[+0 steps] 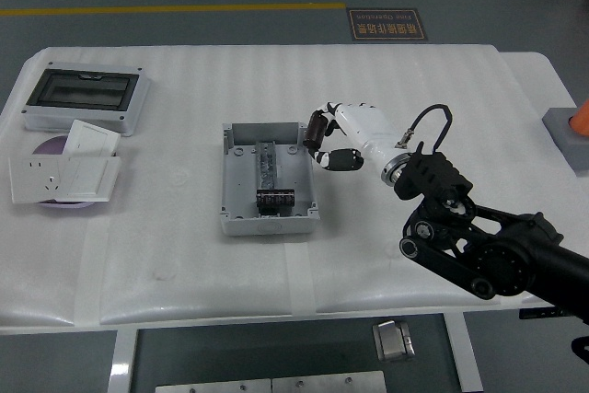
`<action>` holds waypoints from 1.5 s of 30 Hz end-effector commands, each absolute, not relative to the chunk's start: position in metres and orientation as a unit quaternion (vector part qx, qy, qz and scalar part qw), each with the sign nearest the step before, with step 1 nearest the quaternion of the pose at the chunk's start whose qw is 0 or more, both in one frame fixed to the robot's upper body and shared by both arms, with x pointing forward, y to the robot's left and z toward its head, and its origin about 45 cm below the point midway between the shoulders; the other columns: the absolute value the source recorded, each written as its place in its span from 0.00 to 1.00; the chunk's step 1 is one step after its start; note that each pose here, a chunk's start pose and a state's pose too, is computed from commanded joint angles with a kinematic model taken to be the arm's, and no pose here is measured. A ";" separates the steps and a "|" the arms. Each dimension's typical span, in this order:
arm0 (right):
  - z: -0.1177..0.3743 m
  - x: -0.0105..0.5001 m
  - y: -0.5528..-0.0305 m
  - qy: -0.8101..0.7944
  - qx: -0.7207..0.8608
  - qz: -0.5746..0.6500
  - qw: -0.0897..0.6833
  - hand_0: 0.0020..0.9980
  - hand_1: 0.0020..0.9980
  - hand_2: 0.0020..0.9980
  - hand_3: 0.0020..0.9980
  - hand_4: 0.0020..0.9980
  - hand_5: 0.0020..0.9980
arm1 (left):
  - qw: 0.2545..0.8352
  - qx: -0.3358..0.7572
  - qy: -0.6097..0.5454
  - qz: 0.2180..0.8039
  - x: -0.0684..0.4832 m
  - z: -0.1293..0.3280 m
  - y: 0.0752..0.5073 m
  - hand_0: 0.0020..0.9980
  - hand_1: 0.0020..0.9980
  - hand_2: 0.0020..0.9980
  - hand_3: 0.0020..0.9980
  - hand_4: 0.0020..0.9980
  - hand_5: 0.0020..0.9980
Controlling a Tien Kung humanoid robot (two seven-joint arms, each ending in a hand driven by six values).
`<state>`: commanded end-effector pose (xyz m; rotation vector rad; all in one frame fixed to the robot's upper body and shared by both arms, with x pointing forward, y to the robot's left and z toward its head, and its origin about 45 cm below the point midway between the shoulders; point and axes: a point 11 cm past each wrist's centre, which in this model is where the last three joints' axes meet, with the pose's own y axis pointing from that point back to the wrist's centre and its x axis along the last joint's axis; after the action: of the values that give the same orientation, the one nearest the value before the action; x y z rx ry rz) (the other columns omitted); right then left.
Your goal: Pick up the battery,place it into the box
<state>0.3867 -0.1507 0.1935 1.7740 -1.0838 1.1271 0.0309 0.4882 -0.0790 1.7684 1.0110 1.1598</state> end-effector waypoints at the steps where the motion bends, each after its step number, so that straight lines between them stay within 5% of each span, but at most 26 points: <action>1: 0.195 0.382 -0.143 -0.418 0.698 0.447 0.373 0.85 0.64 0.54 0.71 0.58 0.29 | 0.388 0.695 0.398 0.455 0.031 -0.079 0.488 0.59 0.66 0.55 0.58 0.56 0.10; 6: 0.193 0.368 -0.123 -0.399 0.706 0.459 0.364 0.85 0.64 0.54 0.71 0.58 0.29 | 0.387 0.696 0.401 0.453 0.029 -0.079 0.488 0.59 0.66 0.55 0.58 0.56 0.10; 7: 0.192 0.367 -0.122 -0.397 0.706 0.460 0.364 1.00 0.89 0.96 1.00 0.73 0.35 | 0.386 0.697 0.401 0.453 0.029 -0.079 0.488 0.59 0.66 0.54 0.57 0.56 0.10; 12: 0.187 0.364 -0.119 -0.391 0.708 0.458 0.368 1.00 0.89 0.96 1.00 0.73 0.35 | 0.385 0.698 0.402 0.451 0.028 -0.078 0.489 0.59 0.66 0.54 0.57 0.56 0.10; 13: 0.185 0.364 -0.119 -0.391 0.708 0.457 0.370 1.00 1.00 1.00 1.00 0.85 0.40 | 0.385 0.697 0.402 0.451 0.028 -0.078 0.489 0.59 0.66 0.54 0.57 0.56 0.10; 24: 0.187 0.372 -0.138 -0.416 0.699 0.442 0.377 1.00 1.00 1.00 1.00 0.88 0.42 | 0.386 0.698 0.401 0.451 0.029 -0.078 0.489 0.59 0.67 0.54 0.57 0.56 0.10; 38: 0.202 0.392 -0.288 -0.568 0.602 0.371 0.421 1.00 1.00 1.00 1.00 0.88 0.44 | 0.380 0.701 0.405 0.448 0.022 -0.077 0.492 0.59 0.67 0.54 0.57 0.56 0.08; 45: 0.211 0.380 -0.345 -0.647 0.585 0.305 0.381 1.00 1.00 1.00 1.00 0.87 0.44 | 0.378 0.701 0.407 0.447 0.020 -0.076 0.494 0.59 0.67 0.54 0.57 0.56 0.08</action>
<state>0.3804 -0.3452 0.2110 1.4942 -1.6527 0.7794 0.0204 0.4938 -0.0763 1.7917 1.0395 1.1429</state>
